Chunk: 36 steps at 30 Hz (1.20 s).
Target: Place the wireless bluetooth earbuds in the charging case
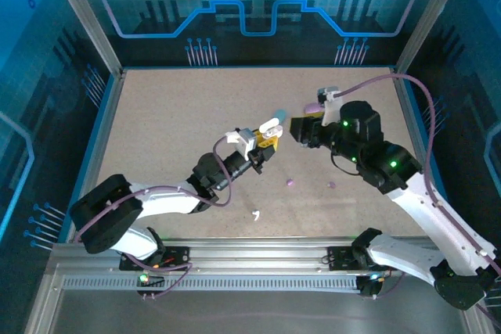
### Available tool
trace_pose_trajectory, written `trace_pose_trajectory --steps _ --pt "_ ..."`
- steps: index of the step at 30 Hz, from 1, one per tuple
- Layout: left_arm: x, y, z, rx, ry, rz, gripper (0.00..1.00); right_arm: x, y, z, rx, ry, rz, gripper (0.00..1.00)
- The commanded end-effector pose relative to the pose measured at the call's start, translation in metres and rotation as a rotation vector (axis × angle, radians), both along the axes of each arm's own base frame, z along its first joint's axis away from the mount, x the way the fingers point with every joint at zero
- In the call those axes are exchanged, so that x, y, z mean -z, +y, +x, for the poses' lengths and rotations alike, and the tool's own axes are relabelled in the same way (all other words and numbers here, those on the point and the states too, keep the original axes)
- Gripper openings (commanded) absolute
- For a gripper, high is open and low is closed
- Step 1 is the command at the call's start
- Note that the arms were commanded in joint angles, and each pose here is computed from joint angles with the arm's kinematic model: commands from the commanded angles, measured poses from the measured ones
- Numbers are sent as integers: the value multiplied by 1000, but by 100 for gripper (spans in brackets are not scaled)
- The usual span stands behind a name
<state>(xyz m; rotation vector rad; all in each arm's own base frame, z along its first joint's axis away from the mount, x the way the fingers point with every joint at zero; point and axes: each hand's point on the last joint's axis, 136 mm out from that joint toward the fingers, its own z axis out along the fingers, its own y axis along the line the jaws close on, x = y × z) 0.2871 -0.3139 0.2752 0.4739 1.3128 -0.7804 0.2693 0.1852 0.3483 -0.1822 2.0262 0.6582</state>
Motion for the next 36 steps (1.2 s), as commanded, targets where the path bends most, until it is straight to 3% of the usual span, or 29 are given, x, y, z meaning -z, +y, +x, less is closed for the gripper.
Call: trace_pose_trajectory --steps 1,6,11,14,24,29,36 --pt "-12 27 0 -69 -18 -12 23 42 -40 -2 163 183 -84 51" --pt "-11 63 -2 -130 13 5 23 105 -48 -9 211 470 -58 49" --pt "-10 100 -8 -196 39 31 23 173 -19 -32 128 775 -101 47" --pt "-15 117 -17 -220 25 46 23 207 3 -49 98 881 -154 45" --pt "-38 149 -49 -257 -19 103 23 280 79 -96 4 1052 -281 39" --pt "-40 158 -58 -275 -25 121 23 301 105 -113 -33 1085 -391 42" --pt "-43 168 -63 -300 -40 116 23 312 128 -116 -64 1090 -432 45"
